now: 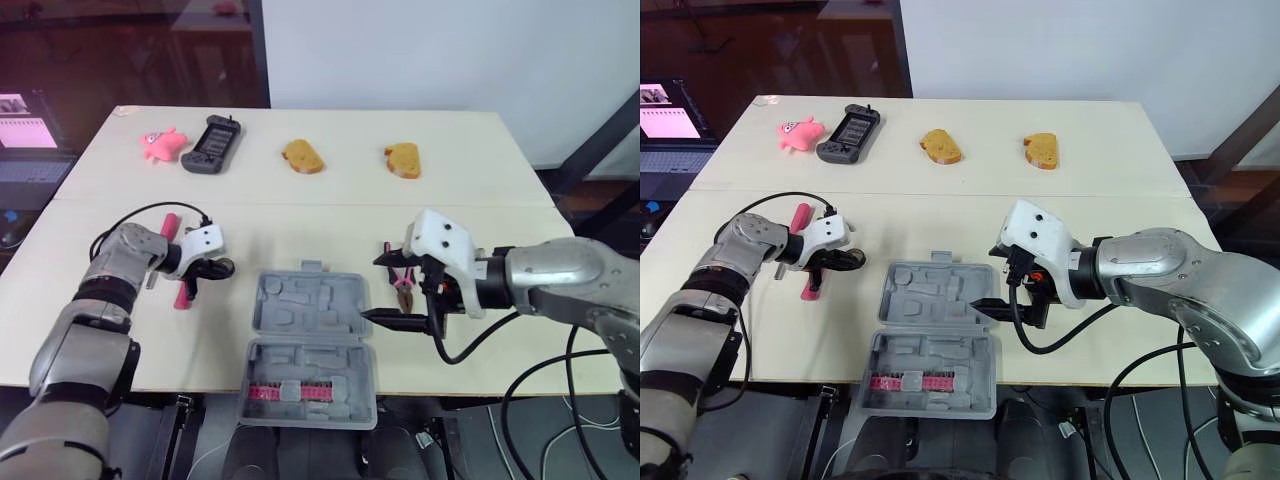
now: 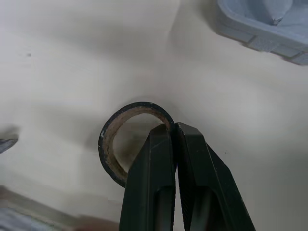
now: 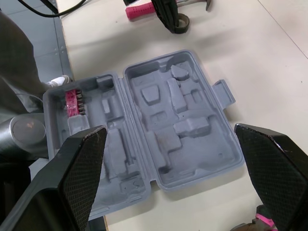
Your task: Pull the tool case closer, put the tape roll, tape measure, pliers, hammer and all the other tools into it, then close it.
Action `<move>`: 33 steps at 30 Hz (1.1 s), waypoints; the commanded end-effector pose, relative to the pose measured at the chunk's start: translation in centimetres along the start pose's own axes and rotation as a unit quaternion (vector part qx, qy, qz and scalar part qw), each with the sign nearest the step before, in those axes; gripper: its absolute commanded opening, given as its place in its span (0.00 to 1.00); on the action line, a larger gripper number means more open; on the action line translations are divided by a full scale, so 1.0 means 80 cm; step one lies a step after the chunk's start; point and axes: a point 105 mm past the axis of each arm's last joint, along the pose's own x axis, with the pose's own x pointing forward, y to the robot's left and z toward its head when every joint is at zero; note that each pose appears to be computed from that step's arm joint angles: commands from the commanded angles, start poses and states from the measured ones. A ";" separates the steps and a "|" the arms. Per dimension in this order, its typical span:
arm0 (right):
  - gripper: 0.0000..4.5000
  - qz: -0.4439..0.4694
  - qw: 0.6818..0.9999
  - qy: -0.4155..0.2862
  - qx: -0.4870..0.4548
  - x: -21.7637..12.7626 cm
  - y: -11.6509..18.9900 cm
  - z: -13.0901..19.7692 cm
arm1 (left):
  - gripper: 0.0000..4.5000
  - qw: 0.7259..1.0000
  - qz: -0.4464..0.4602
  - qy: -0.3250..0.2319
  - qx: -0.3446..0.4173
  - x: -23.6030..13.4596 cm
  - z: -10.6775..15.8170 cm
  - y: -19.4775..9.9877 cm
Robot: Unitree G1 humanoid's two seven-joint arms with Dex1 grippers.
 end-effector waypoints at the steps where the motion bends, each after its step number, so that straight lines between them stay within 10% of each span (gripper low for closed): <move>1: 1.00 -0.015 1.000 -0.006 -0.013 -0.013 -0.005 0.007 | 0.01 0.998 0.013 -0.039 0.046 -0.047 0.050 0.021; 11: 1.00 -0.007 1.000 0.004 -0.008 -0.015 -0.006 0.003 | 0.01 0.981 -0.105 -0.071 0.148 -0.051 0.126 -0.048; 33: 1.00 -0.028 1.000 0.007 -0.008 -0.020 -0.006 0.001 | 0.01 0.979 -0.110 -0.004 0.174 0.041 0.083 -0.081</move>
